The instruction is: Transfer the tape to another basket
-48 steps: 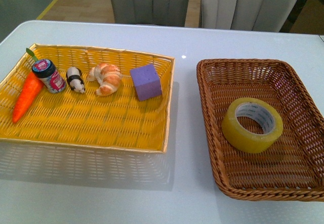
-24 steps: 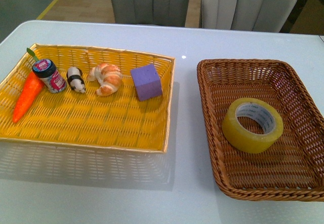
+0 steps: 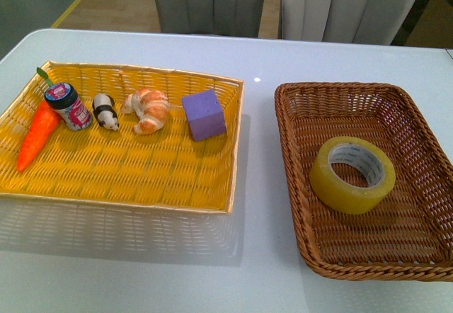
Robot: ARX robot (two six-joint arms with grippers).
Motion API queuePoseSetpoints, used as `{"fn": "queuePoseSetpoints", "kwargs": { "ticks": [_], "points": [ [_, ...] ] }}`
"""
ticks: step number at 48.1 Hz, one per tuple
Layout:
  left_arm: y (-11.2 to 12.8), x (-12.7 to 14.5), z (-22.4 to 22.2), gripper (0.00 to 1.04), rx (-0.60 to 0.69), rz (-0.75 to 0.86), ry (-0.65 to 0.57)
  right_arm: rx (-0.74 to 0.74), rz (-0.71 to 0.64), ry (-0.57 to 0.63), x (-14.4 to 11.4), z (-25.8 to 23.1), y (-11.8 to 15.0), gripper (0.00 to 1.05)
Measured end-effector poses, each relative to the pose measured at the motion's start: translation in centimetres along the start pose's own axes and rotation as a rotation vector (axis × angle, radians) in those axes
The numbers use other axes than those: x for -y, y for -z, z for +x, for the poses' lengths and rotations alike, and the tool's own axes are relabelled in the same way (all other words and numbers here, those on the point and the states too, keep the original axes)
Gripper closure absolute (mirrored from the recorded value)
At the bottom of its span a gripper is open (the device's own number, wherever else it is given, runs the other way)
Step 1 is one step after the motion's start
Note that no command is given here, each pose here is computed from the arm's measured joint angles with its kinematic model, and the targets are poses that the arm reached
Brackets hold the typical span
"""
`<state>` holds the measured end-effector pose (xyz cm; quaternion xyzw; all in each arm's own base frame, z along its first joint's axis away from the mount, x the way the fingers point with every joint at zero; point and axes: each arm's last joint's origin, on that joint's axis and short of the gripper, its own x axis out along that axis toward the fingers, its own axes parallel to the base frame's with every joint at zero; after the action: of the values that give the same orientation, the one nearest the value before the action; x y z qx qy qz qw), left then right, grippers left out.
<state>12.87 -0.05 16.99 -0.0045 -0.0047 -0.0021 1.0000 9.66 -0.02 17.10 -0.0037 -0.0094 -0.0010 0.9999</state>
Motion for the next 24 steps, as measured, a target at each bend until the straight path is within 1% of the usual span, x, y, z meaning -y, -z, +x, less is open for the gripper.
{"fn": "queuePoseSetpoints", "kwargs": {
  "ticks": [24],
  "points": [
    [-0.2, 0.0, -1.3, 1.03, 0.006, 0.000, -0.001, 0.000, 0.000, 0.000, 0.0, 0.0, 0.0, 0.09]
  ]
}}
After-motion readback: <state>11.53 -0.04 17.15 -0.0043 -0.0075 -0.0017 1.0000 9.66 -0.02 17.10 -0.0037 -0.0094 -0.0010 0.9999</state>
